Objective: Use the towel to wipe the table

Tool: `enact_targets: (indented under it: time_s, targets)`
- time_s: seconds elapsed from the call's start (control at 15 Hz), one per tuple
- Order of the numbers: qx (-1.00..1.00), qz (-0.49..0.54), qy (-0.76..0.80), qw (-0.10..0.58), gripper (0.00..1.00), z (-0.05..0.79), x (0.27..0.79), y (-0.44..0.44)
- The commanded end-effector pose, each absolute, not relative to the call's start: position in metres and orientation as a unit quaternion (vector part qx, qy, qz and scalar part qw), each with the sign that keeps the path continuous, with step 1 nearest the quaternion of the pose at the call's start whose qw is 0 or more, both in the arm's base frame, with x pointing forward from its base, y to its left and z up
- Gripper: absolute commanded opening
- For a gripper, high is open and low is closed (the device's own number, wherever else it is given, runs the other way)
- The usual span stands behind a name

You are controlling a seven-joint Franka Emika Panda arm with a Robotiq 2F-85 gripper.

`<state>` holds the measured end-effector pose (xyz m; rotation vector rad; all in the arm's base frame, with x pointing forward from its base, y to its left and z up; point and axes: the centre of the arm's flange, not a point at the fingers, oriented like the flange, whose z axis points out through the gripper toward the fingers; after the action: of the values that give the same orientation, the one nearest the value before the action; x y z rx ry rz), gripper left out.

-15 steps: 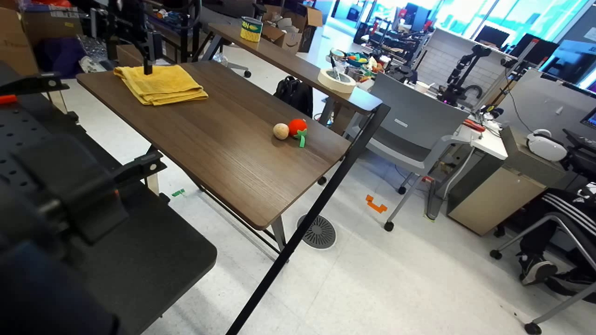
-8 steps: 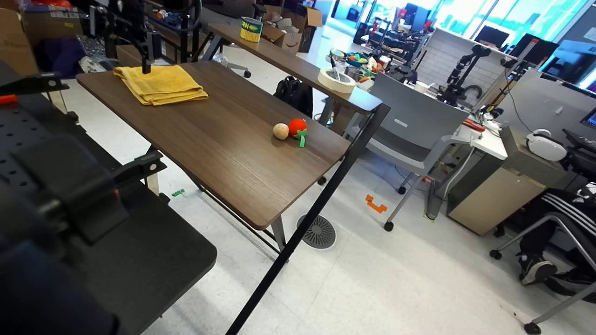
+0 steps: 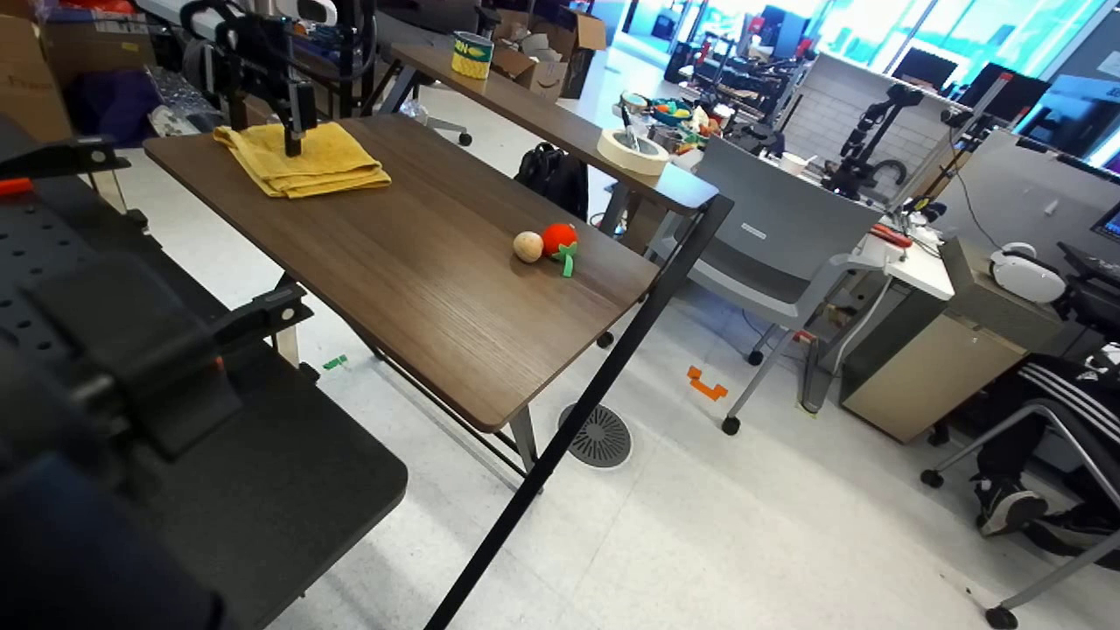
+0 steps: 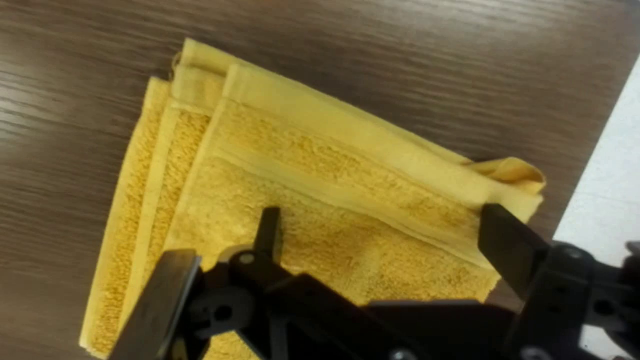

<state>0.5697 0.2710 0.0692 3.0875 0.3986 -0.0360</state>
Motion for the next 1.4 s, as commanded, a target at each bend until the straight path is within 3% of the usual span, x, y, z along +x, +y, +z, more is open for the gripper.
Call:
enact_targets:
  time_s: [0.0, 0.6, 0.67, 1.07, 1.33]
  targets:
    - [0.996, -0.008, 0.089, 0.012, 1.00, 0.039, 0.604, 0.292]
    - [0.998, 0.000, -0.063, -0.011, 1.00, -0.009, 0.641, 0.207]
    - [1.000, 0.000, -0.025, -0.011, 1.00, 0.025, 0.627, 0.235]
    - [0.999, 0.008, -0.044, -0.012, 1.00, 0.025, 0.638, 0.217]
    - [0.994, 0.039, -0.101, 0.021, 1.00, 0.001, 0.690, 0.213]
